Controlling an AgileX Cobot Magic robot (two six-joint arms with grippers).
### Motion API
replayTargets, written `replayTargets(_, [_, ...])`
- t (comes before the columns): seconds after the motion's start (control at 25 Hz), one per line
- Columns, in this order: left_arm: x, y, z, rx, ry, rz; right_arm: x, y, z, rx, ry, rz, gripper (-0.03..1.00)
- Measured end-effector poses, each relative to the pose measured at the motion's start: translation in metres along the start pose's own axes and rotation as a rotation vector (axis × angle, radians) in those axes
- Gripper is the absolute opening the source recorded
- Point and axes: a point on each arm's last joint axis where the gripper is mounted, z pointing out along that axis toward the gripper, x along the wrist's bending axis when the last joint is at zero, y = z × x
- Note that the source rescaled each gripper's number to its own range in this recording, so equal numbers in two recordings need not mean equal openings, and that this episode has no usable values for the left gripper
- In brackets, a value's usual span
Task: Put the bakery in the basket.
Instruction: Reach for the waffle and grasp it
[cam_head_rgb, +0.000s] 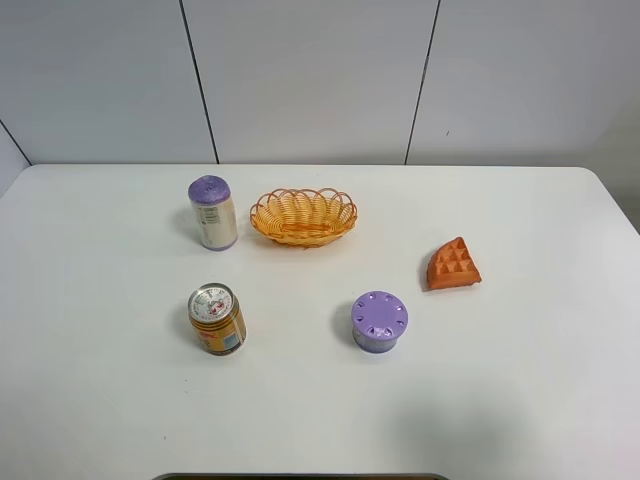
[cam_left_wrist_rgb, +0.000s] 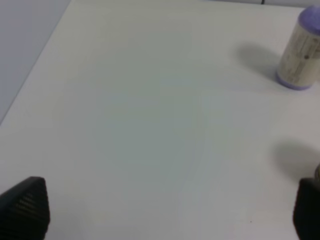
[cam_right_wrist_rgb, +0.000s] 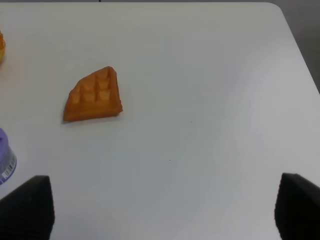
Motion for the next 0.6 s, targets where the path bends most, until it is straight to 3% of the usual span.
replayTargets(0.28, [0.000, 0.000, 0.000, 0.000, 0.000, 0.000, 0.000, 0.002, -0.003, -0.010, -0.001, 0.023, 1.00])
replayTargets(0.6, [0.000, 0.000, 0.000, 0.000, 0.000, 0.000, -0.002, 0.044, -0.007, 0.015, -0.002, 0.025, 1.00])
